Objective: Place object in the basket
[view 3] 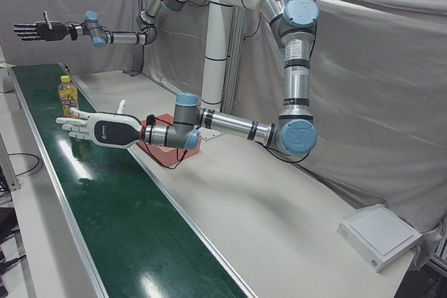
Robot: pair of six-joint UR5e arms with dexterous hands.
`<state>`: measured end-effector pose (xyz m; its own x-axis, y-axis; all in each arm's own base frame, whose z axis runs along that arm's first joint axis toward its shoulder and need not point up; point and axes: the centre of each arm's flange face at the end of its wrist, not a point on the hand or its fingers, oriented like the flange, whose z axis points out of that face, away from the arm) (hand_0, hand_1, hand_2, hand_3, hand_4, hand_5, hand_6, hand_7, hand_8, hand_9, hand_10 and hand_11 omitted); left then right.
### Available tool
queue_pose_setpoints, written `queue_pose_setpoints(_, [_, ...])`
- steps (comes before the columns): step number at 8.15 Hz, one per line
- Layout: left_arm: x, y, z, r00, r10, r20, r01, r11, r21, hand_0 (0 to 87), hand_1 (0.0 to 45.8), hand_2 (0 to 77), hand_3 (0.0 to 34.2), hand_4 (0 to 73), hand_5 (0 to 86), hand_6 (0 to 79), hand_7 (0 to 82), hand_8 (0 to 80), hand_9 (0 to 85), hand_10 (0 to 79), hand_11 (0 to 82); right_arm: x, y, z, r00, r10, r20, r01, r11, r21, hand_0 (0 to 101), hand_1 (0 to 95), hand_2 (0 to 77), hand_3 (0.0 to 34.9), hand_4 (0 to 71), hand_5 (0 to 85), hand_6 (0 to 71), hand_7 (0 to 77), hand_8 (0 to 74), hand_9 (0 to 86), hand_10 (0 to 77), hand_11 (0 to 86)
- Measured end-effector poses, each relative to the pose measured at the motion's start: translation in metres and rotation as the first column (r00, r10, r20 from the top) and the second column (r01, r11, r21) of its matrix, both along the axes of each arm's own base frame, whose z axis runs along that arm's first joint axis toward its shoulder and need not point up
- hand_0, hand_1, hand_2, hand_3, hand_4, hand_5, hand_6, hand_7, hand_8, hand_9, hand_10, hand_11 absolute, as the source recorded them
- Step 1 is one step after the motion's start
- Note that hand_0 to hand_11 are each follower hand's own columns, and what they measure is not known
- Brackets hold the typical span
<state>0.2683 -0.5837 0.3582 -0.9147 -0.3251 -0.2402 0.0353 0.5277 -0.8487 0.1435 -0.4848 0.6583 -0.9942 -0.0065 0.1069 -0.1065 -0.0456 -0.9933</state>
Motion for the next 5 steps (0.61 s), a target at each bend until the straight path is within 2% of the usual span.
queue_pose_setpoints(4, [0.005,0.001,-0.007,1.0,-0.01,0.006,0.01,1.0,-0.015,52.4,13.1,0.0,2.5,13.1,19.6,0.5,0.5,7.1,7.1,7.6,11.4,0.0,0.0,-0.001,1.0,0.0,0.0,0.0,1.0,0.002,0,0.0,0.5,0.1,0.0,0.0,0.0,0.5,0.0,0.0,0.0,0.0])
queue_pose_setpoints(5, [0.007,-0.001,-0.015,1.0,-0.02,0.002,0.02,1.0,-0.018,52.5,13.1,0.0,3.2,13.1,19.6,0.5,0.5,7.1,7.1,5.4,10.9,0.0,0.0,-0.001,1.0,0.0,0.0,0.0,1.0,0.002,0,0.0,0.5,0.0,0.0,0.0,0.0,0.5,0.0,0.0,0.0,0.0])
